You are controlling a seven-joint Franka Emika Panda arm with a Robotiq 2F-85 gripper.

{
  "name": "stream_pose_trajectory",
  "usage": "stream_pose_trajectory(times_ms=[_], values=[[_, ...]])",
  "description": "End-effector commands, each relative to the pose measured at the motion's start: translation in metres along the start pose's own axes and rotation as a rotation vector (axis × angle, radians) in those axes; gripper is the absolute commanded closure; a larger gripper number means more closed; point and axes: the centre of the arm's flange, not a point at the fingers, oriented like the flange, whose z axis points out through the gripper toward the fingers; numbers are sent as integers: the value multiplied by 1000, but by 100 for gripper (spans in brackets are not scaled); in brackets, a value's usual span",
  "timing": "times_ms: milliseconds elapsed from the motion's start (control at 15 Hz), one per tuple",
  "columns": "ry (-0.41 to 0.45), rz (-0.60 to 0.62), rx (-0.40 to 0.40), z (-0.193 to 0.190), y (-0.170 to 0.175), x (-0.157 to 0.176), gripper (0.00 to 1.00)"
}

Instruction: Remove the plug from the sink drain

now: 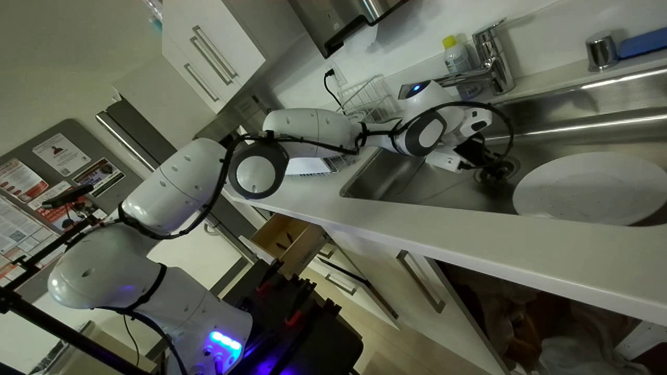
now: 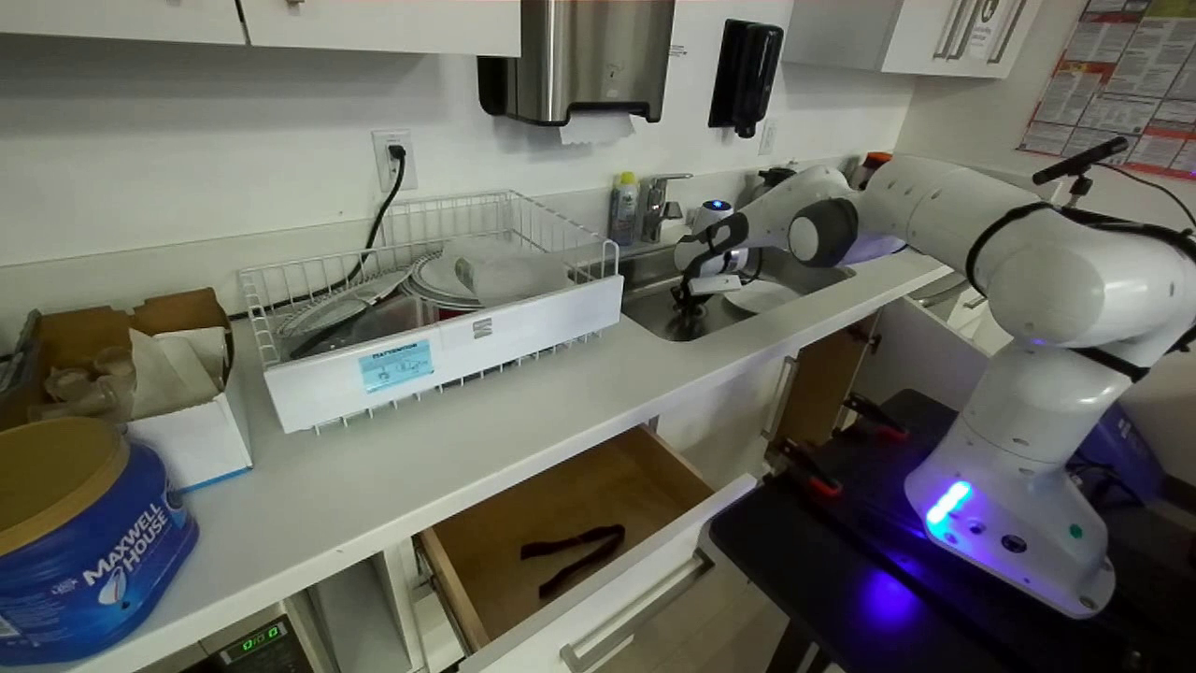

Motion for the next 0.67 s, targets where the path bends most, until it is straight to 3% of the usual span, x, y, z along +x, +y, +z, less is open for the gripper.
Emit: stream_pose_trajectory(times_ms=[0,600], values=[[-16,-4,-9,-59,11,-3,95],[51,-177,3,-145,12,-20,95]])
